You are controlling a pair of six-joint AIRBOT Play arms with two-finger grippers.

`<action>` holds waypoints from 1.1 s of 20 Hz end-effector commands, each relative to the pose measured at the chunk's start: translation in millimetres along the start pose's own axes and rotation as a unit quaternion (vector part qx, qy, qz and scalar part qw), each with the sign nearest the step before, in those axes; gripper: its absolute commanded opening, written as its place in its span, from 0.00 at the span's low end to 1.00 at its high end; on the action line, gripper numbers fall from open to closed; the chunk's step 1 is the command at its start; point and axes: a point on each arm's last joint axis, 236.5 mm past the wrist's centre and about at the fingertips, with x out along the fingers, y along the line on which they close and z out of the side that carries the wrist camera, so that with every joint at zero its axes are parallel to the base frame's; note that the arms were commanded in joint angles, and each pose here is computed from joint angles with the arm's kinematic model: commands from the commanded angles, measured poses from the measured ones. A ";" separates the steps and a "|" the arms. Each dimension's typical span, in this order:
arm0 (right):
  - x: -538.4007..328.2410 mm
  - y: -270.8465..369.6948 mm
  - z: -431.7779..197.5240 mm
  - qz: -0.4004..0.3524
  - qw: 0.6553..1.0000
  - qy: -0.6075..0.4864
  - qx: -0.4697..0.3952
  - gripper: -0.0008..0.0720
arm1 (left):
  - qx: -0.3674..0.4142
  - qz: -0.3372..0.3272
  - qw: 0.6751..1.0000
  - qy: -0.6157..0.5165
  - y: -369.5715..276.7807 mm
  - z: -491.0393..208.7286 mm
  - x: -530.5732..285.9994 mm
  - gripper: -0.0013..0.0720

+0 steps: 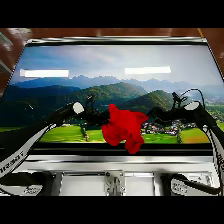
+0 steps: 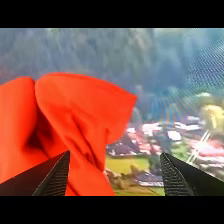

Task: Fold the shirts.

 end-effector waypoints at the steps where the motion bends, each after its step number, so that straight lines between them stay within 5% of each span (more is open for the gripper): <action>1: 21.4 6.3 1.0 -0.006 1.000 -0.005 -0.002 0.95 | -0.003 -0.019 0.999 -0.030 -10.7 15.5 1.3 0.08; 5: 39.6 12.3 1.4 -0.015 1.000 -0.014 0.010 0.95 | 0.044 -0.034 0.997 -0.045 -28.5 22.1 -13.4 0.07; 7: 46.2 12.9 1.1 -0.019 0.999 -0.016 0.020 0.74 | 0.071 -0.044 0.995 -0.058 -39.9 25.3 -24.6 0.07; 10: 46.2 16.9 11.8 -0.012 0.998 -0.039 0.037 0.09 | 0.102 -0.060 0.990 -0.077 -57.0 27.8 -45.6 0.07; 17: -60.0 111.3 62.5 0.029 0.963 -0.168 -0.207 0.09 | 0.274 -0.053 0.923 -0.265 -123.6 89.5 -219.2 0.07; 22: -318.4 246.5 77.6 0.079 0.822 -0.462 -0.324 0.09 | 0.382 -0.072 0.785 -0.482 -215.4 62.9 -451.1 0.07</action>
